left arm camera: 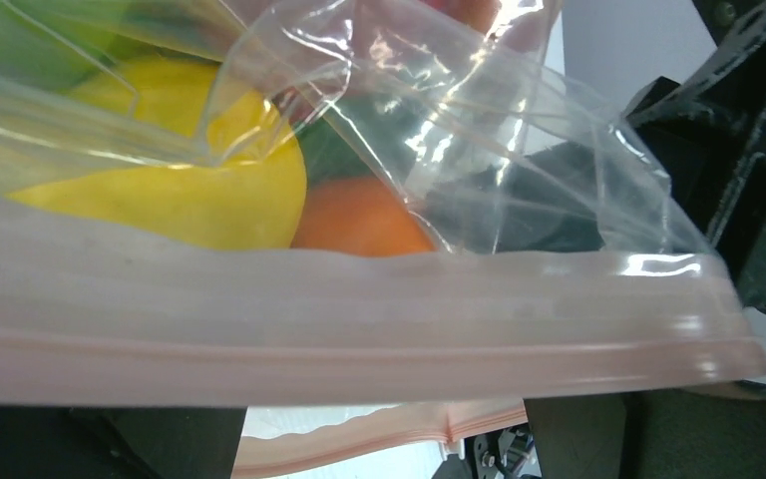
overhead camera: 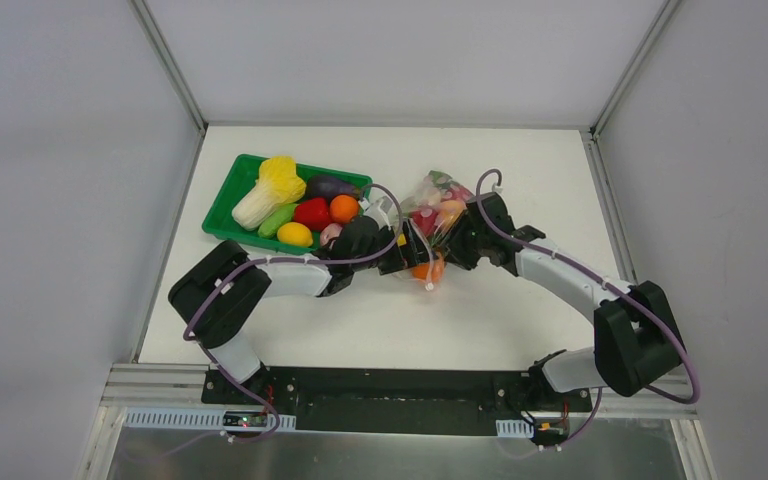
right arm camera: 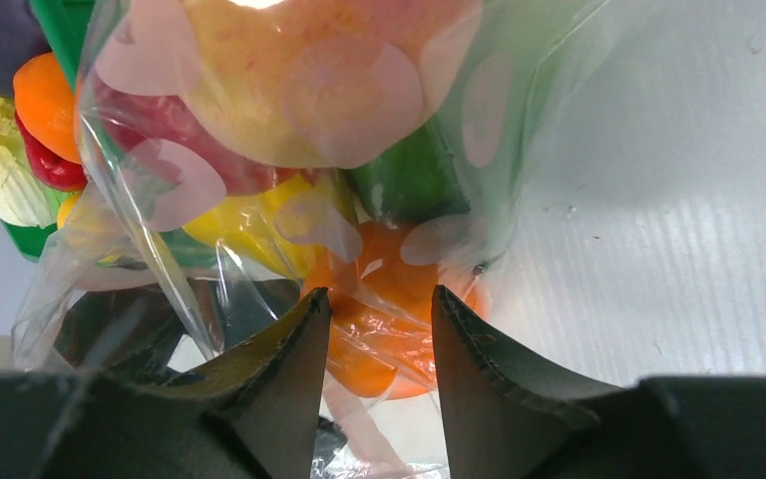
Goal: Open the zip-top bag and remove the fake food
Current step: Pick up the fake fruit from the zipper food storage bag.
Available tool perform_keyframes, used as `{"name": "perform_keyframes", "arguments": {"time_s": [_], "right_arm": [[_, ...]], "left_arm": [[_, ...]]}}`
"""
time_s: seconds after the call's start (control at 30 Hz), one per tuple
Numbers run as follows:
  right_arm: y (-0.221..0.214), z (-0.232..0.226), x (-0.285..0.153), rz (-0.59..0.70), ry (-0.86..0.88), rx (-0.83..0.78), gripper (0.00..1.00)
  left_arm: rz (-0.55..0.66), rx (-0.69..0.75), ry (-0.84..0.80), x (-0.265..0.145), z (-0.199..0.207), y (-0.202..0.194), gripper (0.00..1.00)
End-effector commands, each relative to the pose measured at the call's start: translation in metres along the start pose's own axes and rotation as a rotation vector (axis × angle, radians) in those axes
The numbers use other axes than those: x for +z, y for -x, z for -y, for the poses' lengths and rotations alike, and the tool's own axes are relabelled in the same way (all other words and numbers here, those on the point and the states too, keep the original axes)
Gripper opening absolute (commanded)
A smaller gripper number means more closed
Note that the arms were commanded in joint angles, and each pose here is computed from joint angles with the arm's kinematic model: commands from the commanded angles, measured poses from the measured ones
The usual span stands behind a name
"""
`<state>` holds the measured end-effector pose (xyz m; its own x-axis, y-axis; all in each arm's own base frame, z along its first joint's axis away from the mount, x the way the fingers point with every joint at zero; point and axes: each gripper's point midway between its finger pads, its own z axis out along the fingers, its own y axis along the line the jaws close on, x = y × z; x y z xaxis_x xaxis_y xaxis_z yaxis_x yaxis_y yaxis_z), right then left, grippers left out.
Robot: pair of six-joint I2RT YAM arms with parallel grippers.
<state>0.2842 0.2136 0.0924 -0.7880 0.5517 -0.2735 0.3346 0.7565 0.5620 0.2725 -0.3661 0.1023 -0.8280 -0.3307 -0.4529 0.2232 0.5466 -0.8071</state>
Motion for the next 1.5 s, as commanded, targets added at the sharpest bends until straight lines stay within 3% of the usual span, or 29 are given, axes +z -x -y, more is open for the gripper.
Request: {"name": "perform_keyframes", "arguments": {"time_s": [0.0,0.2,0.57,0.83,0.9,1.07,1.2,1.27,1.47], "right_arm": [[-0.018,-0.004,0.002,-0.052,0.023,0.013,0.44],[-0.019,0.002,0.003,-0.045,0.009,0.019,0.44],[-0.022,0.026,0.005,-0.015,-0.054,0.044,0.42],[-0.03,0.034,0.007,-0.036,-0.058,0.061,0.41],[-0.029,0.035,0.007,-0.029,-0.061,0.063,0.41],[-0.028,0.04,0.006,-0.01,-0.074,0.071,0.41],[-0.029,0.042,0.005,-0.011,-0.076,0.075,0.41],[-0.024,0.044,0.003,0.018,-0.085,0.074,0.41],[-0.017,0.048,-0.004,0.057,-0.101,0.055,0.42]], "left_arm": [[-0.018,0.032,0.029,0.006,0.004,-0.002,0.91],[-0.077,0.053,0.188,-0.003,-0.028,-0.014,0.91],[-0.124,0.068,0.115,0.001,-0.021,-0.025,0.72],[-0.181,0.085,0.116,0.009,-0.026,-0.038,0.75],[-0.184,0.087,0.111,0.009,-0.025,-0.039,0.69],[-0.18,0.141,0.101,-0.004,-0.012,-0.031,0.39],[-0.188,0.188,0.122,-0.021,-0.006,-0.026,0.04],[-0.194,0.208,0.127,-0.029,-0.003,-0.025,0.0],[-0.237,0.262,0.205,-0.06,-0.002,-0.021,0.0]]}}
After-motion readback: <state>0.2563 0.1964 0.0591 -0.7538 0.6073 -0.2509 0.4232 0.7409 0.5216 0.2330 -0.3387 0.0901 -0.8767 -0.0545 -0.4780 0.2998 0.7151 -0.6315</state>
